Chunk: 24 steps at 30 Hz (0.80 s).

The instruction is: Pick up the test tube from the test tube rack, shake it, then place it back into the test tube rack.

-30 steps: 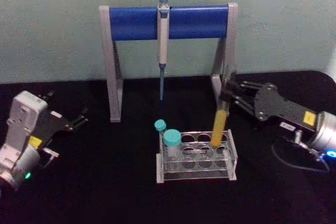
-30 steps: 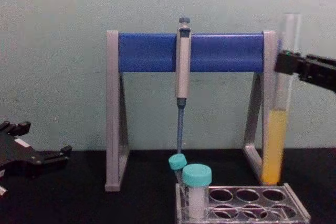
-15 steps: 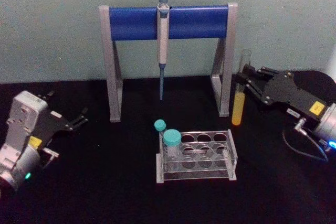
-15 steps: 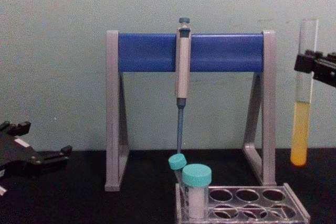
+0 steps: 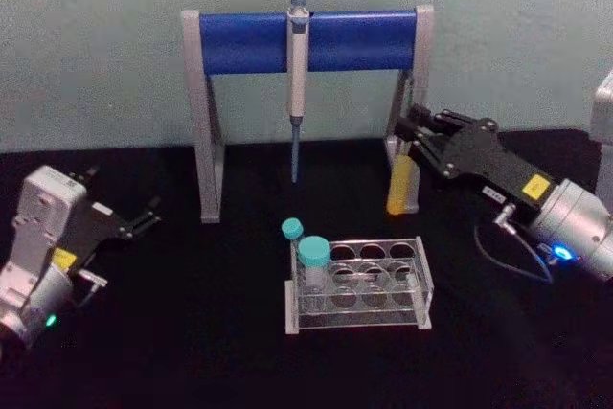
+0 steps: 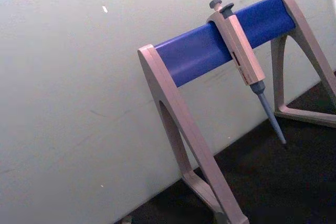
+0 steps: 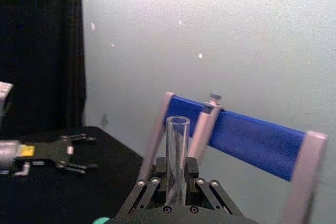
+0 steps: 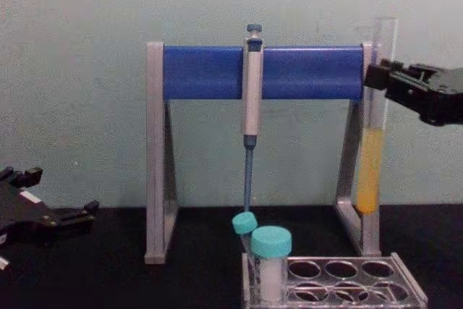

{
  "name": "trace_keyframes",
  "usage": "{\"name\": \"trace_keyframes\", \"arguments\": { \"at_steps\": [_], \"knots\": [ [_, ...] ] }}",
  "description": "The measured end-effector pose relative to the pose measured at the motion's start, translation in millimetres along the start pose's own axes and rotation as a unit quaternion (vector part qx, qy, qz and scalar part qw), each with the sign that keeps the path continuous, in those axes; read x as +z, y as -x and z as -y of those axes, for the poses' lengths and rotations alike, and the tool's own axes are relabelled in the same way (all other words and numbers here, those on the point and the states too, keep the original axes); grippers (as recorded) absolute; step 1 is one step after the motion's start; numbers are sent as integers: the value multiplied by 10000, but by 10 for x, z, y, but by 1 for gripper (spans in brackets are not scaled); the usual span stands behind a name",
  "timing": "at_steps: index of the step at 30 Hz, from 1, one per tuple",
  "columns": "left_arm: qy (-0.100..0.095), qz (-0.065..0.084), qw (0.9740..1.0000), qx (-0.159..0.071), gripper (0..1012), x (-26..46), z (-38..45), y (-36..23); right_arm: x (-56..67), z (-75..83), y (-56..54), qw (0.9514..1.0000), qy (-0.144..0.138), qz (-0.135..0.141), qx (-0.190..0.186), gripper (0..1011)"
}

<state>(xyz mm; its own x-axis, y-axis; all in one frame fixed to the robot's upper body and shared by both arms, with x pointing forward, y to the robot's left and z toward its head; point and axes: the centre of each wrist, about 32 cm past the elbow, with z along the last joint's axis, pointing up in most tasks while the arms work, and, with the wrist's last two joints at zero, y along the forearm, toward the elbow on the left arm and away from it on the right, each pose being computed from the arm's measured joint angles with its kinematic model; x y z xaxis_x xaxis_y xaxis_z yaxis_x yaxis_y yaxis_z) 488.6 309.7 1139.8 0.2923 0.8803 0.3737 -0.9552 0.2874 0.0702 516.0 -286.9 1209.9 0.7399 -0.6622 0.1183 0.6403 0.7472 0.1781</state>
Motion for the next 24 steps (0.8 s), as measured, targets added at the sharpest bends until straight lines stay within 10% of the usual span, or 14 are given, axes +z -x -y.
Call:
{"name": "trace_keyframes", "arguments": {
  "at_steps": [24],
  "knots": [
    [0, 0, 10000, 0, 1001, 0, 0, 0, -46, 78, -37, 9981, 100, -24, 613, 227]
  ]
}}
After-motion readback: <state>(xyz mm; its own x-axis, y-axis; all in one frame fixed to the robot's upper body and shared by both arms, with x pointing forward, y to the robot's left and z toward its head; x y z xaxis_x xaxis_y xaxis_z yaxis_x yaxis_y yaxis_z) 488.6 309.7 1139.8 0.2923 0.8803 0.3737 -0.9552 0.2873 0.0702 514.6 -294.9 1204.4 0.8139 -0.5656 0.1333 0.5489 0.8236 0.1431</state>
